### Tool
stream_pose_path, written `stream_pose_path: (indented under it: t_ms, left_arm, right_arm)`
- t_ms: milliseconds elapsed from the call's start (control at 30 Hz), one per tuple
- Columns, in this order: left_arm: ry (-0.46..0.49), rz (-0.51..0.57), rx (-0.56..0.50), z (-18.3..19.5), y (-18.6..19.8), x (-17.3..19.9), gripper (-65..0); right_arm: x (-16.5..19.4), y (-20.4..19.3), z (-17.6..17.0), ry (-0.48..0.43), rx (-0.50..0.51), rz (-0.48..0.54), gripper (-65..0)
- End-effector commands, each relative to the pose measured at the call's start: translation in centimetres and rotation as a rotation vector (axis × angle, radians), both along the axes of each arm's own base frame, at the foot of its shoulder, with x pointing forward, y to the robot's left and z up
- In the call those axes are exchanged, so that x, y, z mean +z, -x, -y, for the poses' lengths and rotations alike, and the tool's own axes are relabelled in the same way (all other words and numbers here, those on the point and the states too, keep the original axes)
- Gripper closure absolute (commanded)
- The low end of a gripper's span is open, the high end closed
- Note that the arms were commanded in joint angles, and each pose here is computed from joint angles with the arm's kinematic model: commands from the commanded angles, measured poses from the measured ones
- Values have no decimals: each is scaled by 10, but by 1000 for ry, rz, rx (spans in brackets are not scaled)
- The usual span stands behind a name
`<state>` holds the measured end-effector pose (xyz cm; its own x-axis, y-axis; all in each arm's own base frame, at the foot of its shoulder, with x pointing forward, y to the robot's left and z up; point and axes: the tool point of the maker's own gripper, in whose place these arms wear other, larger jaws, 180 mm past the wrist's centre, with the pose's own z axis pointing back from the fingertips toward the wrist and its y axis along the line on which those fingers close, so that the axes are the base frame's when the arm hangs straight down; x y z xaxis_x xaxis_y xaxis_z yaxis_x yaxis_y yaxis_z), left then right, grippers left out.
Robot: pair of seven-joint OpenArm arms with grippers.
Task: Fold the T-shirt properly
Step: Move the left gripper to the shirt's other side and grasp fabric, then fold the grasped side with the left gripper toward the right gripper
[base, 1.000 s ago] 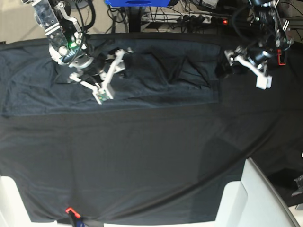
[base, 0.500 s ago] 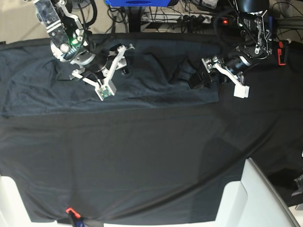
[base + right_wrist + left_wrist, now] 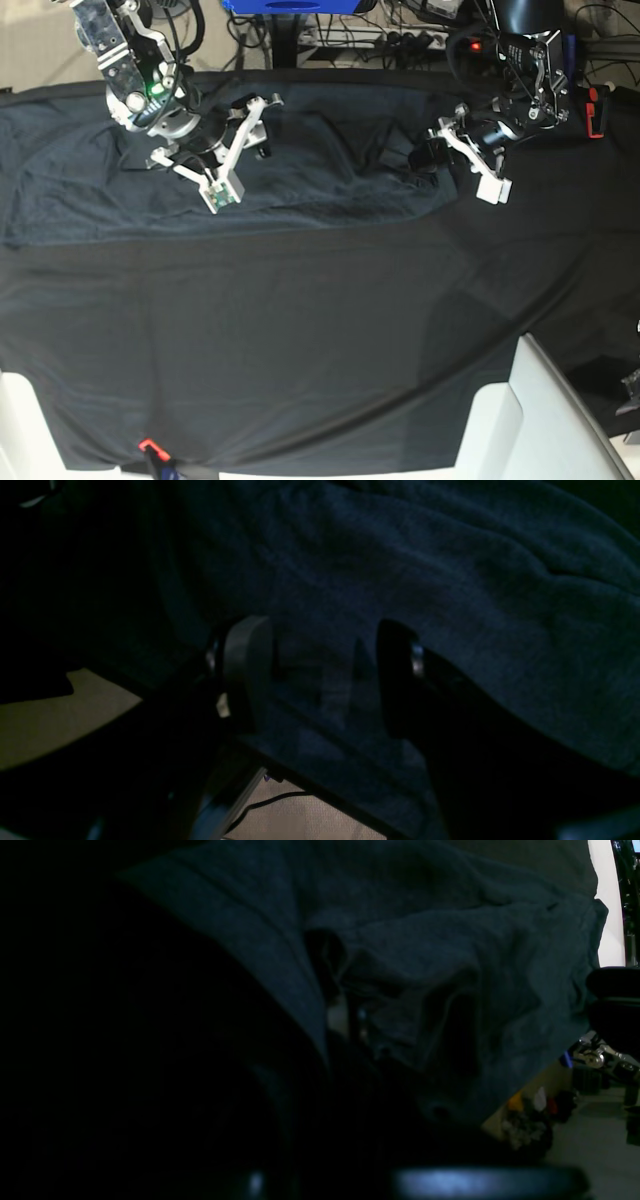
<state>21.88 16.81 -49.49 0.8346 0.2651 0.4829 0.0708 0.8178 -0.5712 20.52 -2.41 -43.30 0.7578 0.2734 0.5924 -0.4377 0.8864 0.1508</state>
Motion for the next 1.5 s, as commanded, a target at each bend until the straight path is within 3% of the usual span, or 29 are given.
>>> stream_pose_path:
  t_ms: [0,133,300,567,733,867,1033,1267,1467]
  left_arm:
    - [-72,-39,-30,-15,5,-3,0]
    - [-130,-5,-34,-37,-2,9,0]
    - [-205,10,7,-79,-2,23,0]
    - [-338,58,-53,-113,-6,53,0]
    - [-372,155,-131,-85,-7,81,0]
    - [-362,156,-263,-40,4,85,0]
    - [-308,147,-149,-2,1,93,0]
    - [-185,109,-105,58,-1,88,0]
    - [-116,102,-131,104,-14,89,0]
  right_arm:
    - [9,-8,-2,-22,-10,37,-321]
    - [14,-10,-2,-54,-31,91,-321]
    - [15,-14,25,-58,-133,133,-321]
    - [14,-20,62,-29,-252,139,-321]
    - [16,-24,76,-14,-289,149,-321]
    - [16,-25,80,-10,-297,151,-321]
    - [18,-29,92,-30,-350,151,-321]
    - [31,-39,149,-93,-544,171,-326]
    - [38,-39,170,-74,-534,201,-323]
